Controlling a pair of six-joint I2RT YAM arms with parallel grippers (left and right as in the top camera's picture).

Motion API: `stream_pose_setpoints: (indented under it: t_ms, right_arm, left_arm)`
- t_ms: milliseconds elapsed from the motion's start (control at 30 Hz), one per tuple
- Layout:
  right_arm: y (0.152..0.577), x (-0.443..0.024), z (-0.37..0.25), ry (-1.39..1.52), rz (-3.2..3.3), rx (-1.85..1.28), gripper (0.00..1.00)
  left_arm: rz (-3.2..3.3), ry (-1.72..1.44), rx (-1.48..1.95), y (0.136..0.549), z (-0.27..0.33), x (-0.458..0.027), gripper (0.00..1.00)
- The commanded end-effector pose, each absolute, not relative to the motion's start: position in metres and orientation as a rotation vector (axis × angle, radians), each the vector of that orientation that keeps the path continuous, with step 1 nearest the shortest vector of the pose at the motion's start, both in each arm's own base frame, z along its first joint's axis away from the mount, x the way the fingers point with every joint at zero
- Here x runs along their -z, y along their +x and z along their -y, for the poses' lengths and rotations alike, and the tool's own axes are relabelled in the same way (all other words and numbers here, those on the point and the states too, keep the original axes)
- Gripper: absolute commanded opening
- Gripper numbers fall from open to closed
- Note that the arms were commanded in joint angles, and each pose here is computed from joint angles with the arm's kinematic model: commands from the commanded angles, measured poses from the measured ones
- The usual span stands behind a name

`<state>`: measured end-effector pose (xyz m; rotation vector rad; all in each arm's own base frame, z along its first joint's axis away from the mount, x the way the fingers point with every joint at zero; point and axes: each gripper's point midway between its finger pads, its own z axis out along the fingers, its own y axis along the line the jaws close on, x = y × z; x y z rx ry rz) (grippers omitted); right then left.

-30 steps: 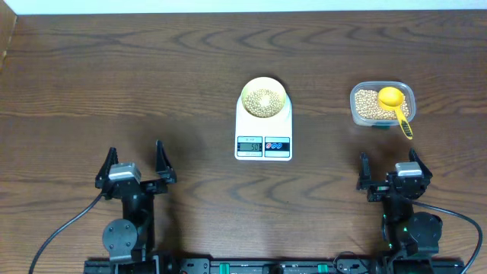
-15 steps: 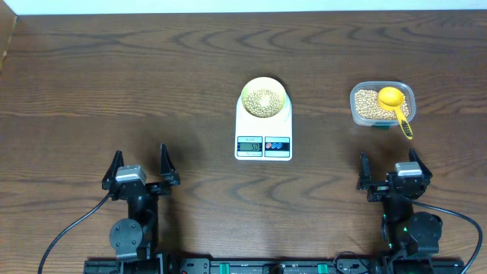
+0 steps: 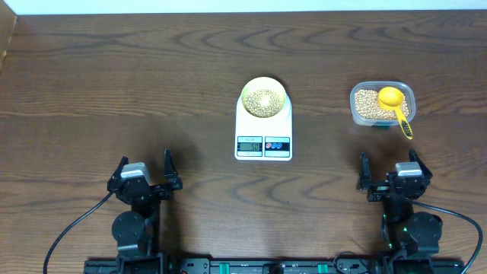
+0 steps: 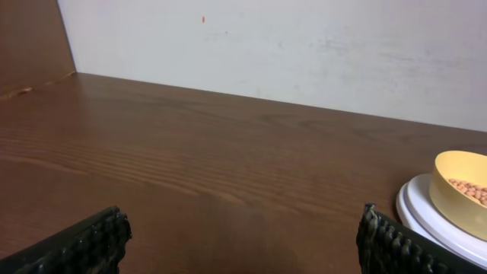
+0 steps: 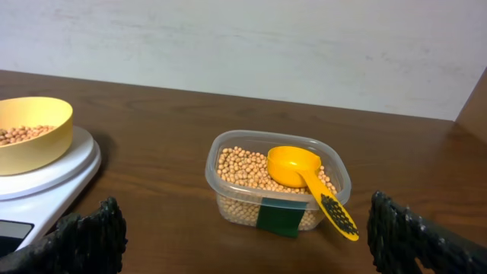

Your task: Scoop item into bowl and weigh 50g on scale

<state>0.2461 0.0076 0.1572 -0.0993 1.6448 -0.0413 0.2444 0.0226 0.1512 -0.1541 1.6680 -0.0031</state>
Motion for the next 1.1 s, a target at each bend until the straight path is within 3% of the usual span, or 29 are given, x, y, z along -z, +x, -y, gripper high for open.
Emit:
stream_pose_setpoints:
  t_ms: [0, 300, 1067]
  right_arm:
    - [0.246, -0.156, -0.008, -0.109, -1.644, 0.049, 0.99]
    - [0.246, -0.156, -0.008, -0.109, -1.644, 0.049, 0.99]
    - [0.246, -0.156, -0.008, -0.109, -1.644, 0.049, 0.99]
  left_arm:
    - [-1.716, -0.127, 0.042, 0.243, -0.015, -0.138, 0.98]
    - [-1.719, 0.047, -0.039, 0.244, -0.005, -0.138, 0.98]
    - [-1.718, 0.051, -0.036, 0.244, -0.004, -0.138, 0.98]
